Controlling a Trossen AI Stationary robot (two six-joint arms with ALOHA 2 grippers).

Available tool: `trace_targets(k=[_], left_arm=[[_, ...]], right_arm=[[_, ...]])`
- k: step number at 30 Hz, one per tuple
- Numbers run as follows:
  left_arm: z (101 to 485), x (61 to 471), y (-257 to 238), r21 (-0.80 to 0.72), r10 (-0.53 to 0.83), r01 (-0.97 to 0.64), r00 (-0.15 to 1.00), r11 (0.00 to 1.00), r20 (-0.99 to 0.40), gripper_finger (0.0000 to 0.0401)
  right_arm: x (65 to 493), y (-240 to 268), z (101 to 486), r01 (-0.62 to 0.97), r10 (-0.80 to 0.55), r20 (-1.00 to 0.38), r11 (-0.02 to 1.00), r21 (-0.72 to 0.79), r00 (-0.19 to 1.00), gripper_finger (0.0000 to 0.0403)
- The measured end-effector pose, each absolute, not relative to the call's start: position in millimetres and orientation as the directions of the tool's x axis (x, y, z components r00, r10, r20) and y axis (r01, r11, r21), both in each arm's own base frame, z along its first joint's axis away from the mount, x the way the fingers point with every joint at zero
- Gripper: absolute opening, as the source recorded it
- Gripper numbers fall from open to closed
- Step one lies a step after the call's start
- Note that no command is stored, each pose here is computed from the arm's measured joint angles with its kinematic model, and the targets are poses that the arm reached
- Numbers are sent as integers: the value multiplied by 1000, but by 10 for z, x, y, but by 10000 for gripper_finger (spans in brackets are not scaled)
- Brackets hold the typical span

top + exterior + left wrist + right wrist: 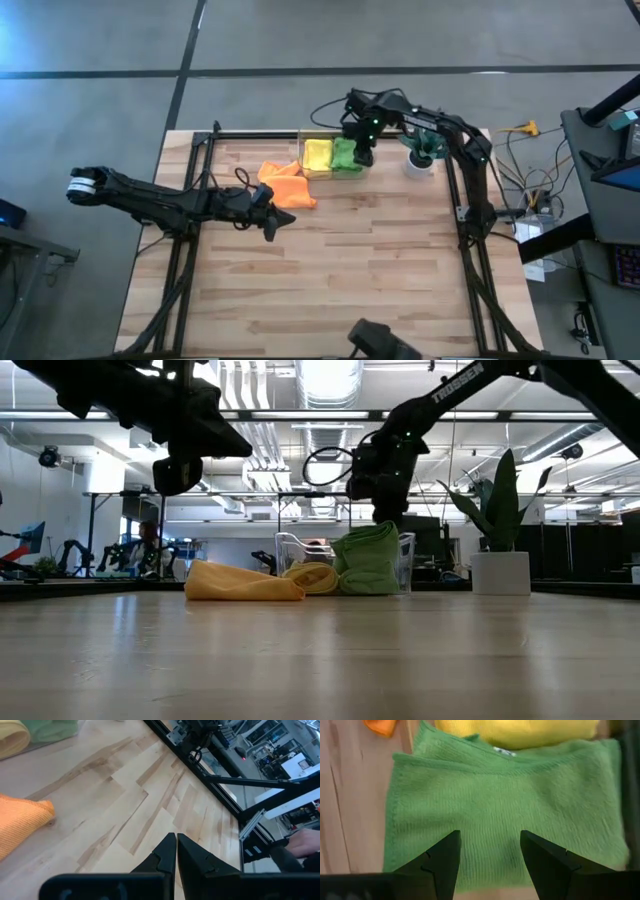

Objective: Fold microfiber towels
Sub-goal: Put the folded green microfiber towel into the transparent bin

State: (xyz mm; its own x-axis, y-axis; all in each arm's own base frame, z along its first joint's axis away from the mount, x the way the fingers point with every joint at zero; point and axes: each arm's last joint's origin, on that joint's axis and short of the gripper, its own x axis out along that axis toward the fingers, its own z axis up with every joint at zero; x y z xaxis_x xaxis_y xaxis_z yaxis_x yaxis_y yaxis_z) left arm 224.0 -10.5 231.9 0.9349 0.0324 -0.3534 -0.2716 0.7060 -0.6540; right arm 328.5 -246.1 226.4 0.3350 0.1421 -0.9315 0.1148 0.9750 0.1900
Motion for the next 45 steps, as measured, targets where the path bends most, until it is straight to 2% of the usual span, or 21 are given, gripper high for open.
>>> trace_targets(k=[5,12,15,19,24,32,37,45], left_arm=[[2319,2240,-105,-655,33,-272,935,705,-353,0],[2319,2240,-104,-653,38,-276,935,705,-354,0],[2319,2240,-103,-653,39,-276,935,705,-353,0],[2320,2240,-102,-651,44,-279,935,706,-353,0],[2320,2240,-97,-646,61,-290,934,706,-352,0],[2320,2240,-97,-646,61,-290,934,706,-353,0],[2320,2240,-97,-646,61,-290,934,706,-352,0],[2320,2240,-97,-647,62,-291,934,705,-352,0]], right_arm=[[3389,-2467,2111,100,121,-951,983,155,283,201],[3466,-2460,1926,118,-111,-991,988,-102,75,201],[3456,-2458,2029,133,-136,-985,984,-121,105,201],[3397,-2417,2352,135,-167,-967,981,-142,194,201],[3334,-2320,2642,71,-62,-935,997,-39,350,201],[3384,-2275,2543,56,-23,-946,998,-5,323,197],[3432,-2199,2449,32,28,-957,999,39,287,156],[3422,-2176,2433,59,45,-963,996,63,266,24]])
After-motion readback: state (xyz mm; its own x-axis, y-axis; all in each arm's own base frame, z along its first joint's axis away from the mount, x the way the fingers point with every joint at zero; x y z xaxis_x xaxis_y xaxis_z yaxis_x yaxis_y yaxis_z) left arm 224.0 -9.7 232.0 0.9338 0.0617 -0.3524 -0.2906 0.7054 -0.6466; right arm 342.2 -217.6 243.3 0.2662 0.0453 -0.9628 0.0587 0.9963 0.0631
